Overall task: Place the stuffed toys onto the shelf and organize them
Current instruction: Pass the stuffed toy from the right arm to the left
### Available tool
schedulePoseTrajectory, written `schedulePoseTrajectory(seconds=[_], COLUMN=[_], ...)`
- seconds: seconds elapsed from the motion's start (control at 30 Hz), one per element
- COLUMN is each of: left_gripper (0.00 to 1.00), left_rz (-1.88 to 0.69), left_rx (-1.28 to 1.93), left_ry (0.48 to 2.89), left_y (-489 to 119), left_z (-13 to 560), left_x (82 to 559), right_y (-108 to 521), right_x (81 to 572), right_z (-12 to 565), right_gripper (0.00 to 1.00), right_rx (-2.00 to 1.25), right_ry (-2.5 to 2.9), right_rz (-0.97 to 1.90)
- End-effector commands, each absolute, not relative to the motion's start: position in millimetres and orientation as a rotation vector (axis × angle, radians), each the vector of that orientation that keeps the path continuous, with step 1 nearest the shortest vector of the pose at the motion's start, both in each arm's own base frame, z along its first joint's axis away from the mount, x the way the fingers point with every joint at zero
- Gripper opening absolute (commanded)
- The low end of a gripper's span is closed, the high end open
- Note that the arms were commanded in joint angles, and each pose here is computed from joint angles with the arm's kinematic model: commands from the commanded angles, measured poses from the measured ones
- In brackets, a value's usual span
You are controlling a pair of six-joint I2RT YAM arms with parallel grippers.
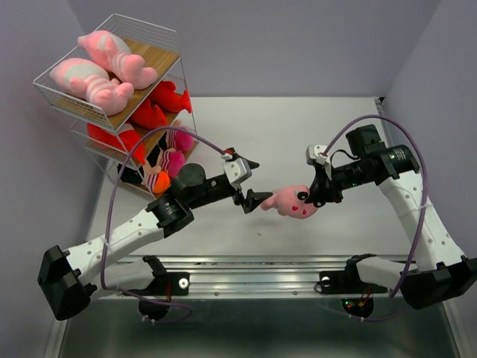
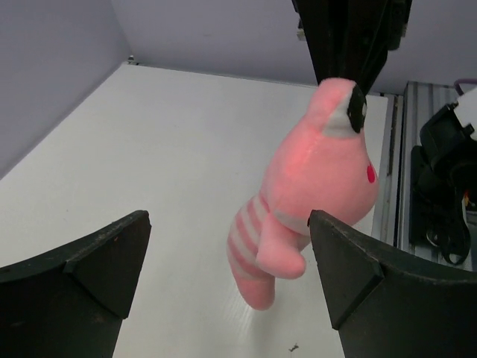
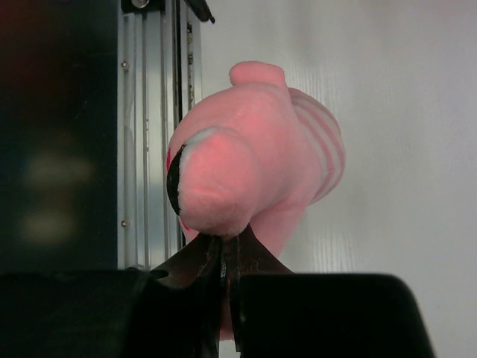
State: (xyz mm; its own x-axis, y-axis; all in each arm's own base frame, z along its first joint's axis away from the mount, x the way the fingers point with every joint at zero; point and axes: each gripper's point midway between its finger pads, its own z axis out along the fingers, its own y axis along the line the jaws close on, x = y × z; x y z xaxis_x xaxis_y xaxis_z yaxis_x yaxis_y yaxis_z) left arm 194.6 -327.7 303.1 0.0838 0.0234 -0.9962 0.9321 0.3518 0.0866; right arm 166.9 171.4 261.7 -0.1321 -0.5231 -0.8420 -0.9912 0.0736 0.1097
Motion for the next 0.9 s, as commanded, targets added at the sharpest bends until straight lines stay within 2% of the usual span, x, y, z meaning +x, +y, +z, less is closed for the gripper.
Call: schedulePoseTrajectory(seconds=[0.0, 0.23, 0.47, 0.6, 0.8, 0.87], left_gripper=[0.99, 0.99, 0.99, 0.97, 0.79, 0.63], left_rz=[-0.938, -1.094, -1.243, -1.355, -1.429, -1.446], left_rx=[1.137, 1.268, 1.342, 1.387, 1.368, 1.358], left_ry=[1.188, 1.145, 1.07, 1.113, 1.213, 1.237], left_y=[-330.3, -345.6, -353.3, -359.2, -369.2, -371.4], left_z=[289.0, 281.5, 301.1, 289.8, 275.5, 272.8], left_x=[176.0, 153.9, 132.0, 122.6, 119.1, 116.6], right_y=[185.3, 200.9, 209.3, 218.4, 224.9, 225.5], right_x=[150.1, 132.4, 121.8, 119.1, 126.2, 127.8], right_z=[277.2, 275.0, 259.2, 261.0, 265.1, 264.9], right_gripper=[0.03, 0.03, 0.03, 0.05, 0.07, 0.08], right_rx=[-1.507, -1.575, -1.661, -1.7, -1.688, -1.681], right_ry=[1.648, 1.615, 1.636, 1.616, 1.623, 1.633], right_rz=[1.091, 1.189, 1.228, 1.242, 1.246, 1.244])
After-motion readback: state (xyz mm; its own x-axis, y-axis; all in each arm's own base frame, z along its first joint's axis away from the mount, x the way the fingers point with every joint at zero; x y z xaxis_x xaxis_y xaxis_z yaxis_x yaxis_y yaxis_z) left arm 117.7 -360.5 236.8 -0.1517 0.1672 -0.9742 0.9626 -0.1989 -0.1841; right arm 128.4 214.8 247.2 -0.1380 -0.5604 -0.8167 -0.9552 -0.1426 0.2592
